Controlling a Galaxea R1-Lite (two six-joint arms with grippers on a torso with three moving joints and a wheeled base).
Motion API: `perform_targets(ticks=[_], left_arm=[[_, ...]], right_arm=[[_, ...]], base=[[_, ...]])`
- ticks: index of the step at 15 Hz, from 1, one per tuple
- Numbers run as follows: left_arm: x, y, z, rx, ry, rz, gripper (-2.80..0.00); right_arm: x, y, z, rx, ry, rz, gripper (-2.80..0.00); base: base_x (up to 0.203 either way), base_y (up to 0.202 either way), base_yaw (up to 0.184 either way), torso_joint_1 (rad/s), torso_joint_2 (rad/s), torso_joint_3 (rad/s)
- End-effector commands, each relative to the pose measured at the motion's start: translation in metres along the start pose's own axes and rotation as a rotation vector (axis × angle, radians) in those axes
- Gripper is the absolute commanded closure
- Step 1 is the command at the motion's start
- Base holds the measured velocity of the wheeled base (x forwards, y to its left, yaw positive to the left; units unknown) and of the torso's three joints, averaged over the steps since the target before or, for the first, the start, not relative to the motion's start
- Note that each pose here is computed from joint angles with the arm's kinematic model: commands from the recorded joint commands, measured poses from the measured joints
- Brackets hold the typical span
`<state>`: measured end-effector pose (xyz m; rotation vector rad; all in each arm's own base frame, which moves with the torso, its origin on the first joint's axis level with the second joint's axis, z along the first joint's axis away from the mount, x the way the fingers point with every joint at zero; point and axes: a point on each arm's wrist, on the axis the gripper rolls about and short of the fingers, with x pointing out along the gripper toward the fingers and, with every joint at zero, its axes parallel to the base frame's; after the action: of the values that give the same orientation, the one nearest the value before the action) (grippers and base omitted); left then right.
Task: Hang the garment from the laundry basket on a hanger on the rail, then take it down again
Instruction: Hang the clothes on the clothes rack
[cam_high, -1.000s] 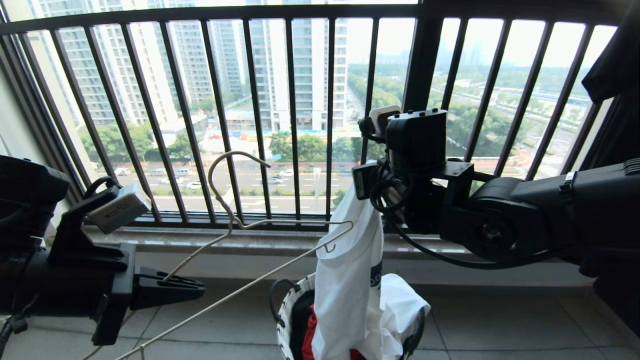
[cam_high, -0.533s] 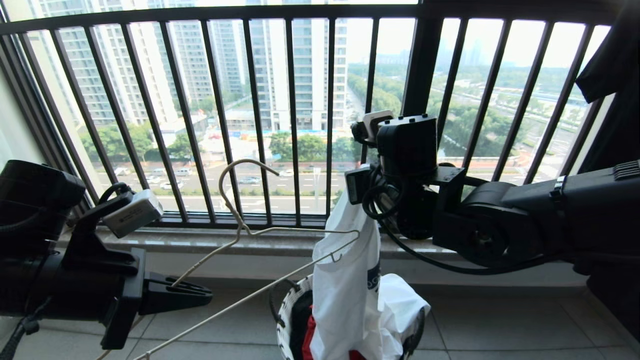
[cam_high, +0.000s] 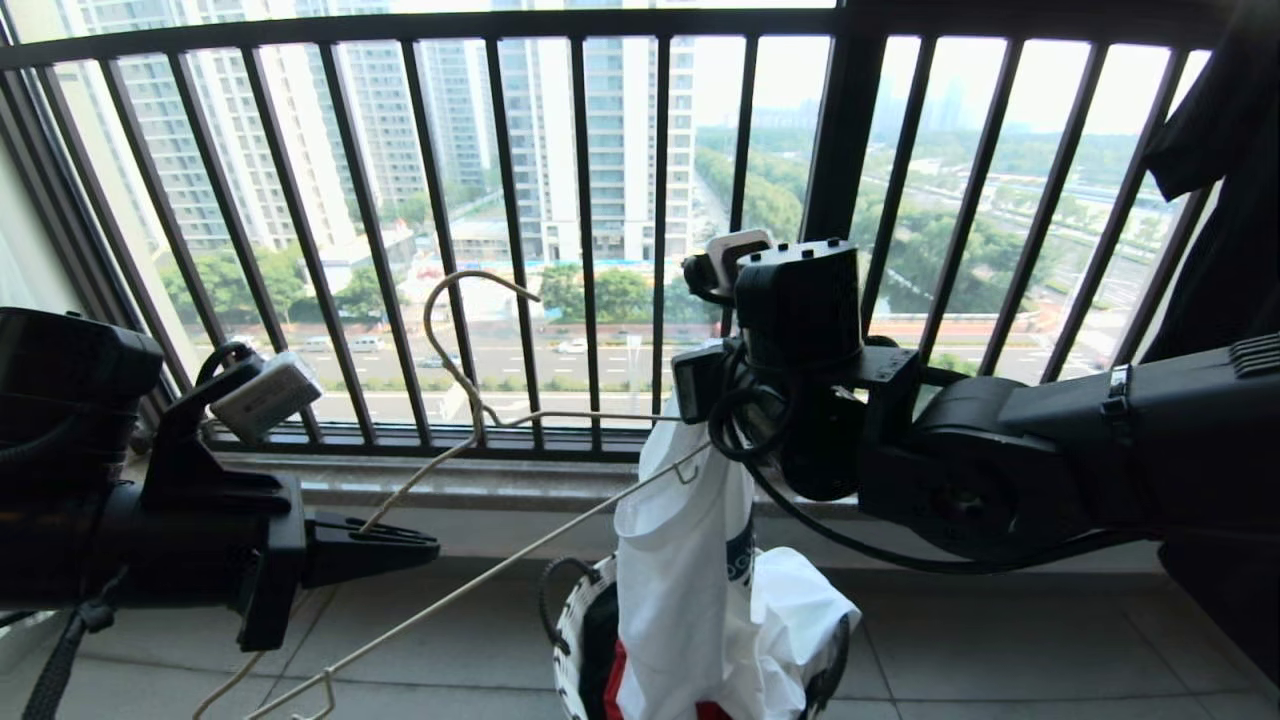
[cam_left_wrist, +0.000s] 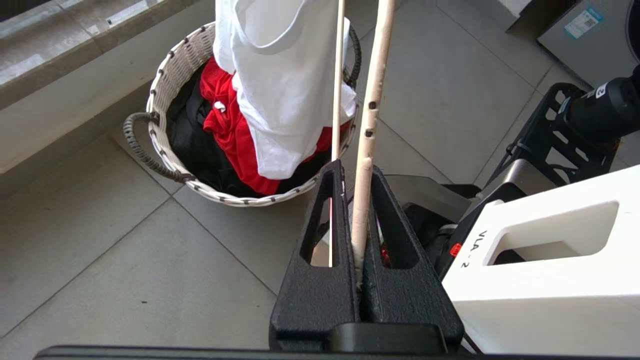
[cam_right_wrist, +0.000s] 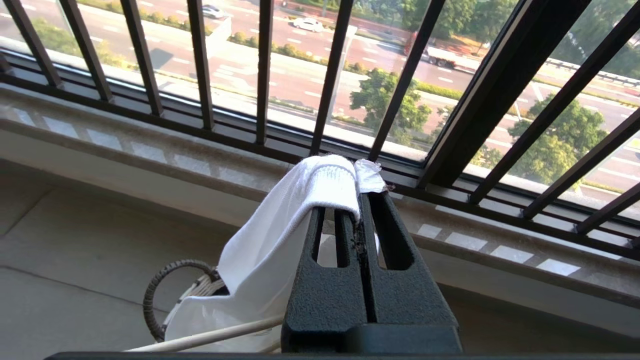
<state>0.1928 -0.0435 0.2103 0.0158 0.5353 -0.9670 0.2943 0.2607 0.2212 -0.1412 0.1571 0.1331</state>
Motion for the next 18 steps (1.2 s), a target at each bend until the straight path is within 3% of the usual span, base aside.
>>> perform_targets(ticks=[1, 7, 9, 18], left_arm=[[0.002, 0.002, -0.002, 0.002, 0.000, 0.016, 0.00], [-0.005, -0.007, -0.008, 0.037, -0.008, 0.028, 0.00], [-0.005, -0.007, -0.011, 0.087, 0.000, 0.027, 0.00], [-0.001, -0.003, -0.010, 0.079, -0.005, 0.031, 0.00]], right_arm=[[-0.002, -0.001, 0.002, 0.003, -0.006, -0.002, 0.00], [0.008, -0.013, 0.003, 0.009, -0.006, -0.039, 0.00], [0.010, -0.015, 0.004, 0.014, -0.010, -0.046, 0.00], [0.003, -0.004, 0.002, 0.006, -0.004, -0.015, 0.00]], base=[[0.000, 0.000, 0.000, 0.000, 0.00, 0.000], [0.000, 0.000, 0.000, 0.000, 0.00, 0.000], [0.000, 0.000, 0.000, 0.000, 0.00, 0.000], [0.000, 0.000, 0.000, 0.000, 0.00, 0.000]])
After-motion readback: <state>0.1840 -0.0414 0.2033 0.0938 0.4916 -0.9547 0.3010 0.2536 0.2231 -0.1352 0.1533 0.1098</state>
